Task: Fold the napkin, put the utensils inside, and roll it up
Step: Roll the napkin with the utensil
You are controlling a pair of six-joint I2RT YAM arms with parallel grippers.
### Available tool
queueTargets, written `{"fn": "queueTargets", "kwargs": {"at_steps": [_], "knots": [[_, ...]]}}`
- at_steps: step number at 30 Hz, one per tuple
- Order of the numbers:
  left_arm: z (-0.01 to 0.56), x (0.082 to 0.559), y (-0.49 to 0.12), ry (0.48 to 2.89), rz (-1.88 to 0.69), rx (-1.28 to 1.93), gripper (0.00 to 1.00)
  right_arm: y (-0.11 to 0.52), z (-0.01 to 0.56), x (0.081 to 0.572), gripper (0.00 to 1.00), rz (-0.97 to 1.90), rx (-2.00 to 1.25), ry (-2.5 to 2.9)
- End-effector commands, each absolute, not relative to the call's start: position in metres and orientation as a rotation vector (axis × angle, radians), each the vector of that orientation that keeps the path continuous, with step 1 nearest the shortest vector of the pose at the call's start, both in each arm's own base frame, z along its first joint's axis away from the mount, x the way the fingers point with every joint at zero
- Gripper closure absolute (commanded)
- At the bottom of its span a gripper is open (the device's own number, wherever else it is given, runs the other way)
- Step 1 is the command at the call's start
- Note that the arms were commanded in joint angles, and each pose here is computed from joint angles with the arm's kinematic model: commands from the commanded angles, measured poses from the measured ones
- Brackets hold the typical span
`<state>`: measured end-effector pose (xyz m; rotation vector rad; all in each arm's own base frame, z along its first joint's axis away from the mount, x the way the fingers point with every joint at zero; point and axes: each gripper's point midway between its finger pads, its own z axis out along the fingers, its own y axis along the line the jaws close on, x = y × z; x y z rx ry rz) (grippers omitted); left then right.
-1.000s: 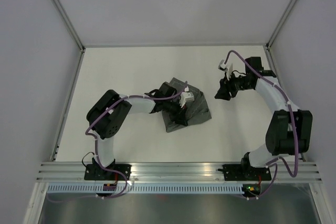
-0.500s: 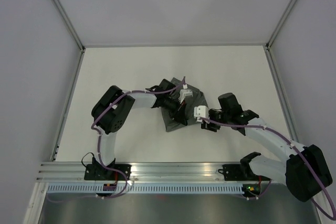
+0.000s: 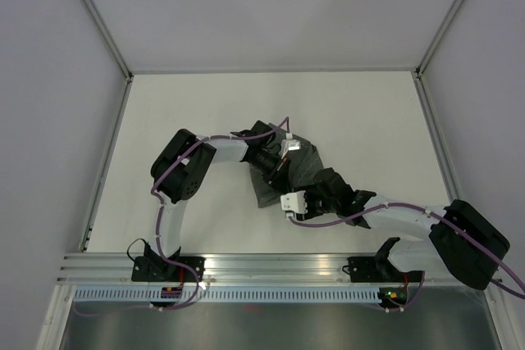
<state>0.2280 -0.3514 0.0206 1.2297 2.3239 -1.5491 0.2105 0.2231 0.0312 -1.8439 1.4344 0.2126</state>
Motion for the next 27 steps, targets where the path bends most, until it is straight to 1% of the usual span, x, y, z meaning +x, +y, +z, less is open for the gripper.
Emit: {"fn": "queueTargets", "kwargs": {"at_steps": [1, 2, 3, 8, 10, 13, 15, 16, 17, 21, 27], "knots": [[-0.020, 0.206, -0.323, 2.612, -1.443, 1.181, 0.98, 0.227, 0.038, 0.233, 0.46, 0.075, -1.786, 1.390], [-0.019, 0.207, -0.324, 2.610, -1.445, 1.179, 0.98, 0.226, 0.033, 0.234, 0.47, 0.067, -1.795, 1.400], [-0.020, 0.207, -0.323, 2.614, -1.447, 1.179, 0.98, 0.226, 0.031, 0.233, 0.51, 0.064, -1.802, 1.398], [-0.017, 0.206, -0.322, 2.619, -1.474, 1.177, 0.98, 0.225, 0.025, 0.236, 0.55, 0.052, -1.801, 1.417], [-0.018, 0.206, -0.321, 2.620, -1.481, 1.176, 0.98, 0.224, 0.020, 0.235, 0.59, 0.051, -1.817, 1.423], [-0.017, 0.207, -0.320, 2.612, -1.490, 1.172, 0.98, 0.221, 0.014, 0.233, 0.62, 0.048, -1.831, 1.432], [-0.015, 0.206, -0.320, 2.590, -1.518, 1.183, 0.98, 0.219, 0.012, 0.234, 0.68, 0.031, -1.833, 1.439], [-0.014, 0.207, -0.320, 2.582, -1.516, 1.185, 0.98, 0.220, 0.013, 0.237, 0.68, 0.018, -1.823, 1.423], [-0.014, 0.207, -0.320, 2.584, -1.510, 1.189, 0.98, 0.219, 0.014, 0.238, 0.61, 0.012, -1.816, 1.418], [-0.016, 0.206, -0.318, 2.602, -1.512, 1.180, 0.98, 0.224, 0.024, 0.236, 0.41, 0.039, -1.804, 1.393], [-0.020, 0.203, -0.316, 2.621, -1.522, 1.176, 0.98, 0.232, 0.044, 0.229, 0.36, 0.149, -1.820, 1.353]]}}
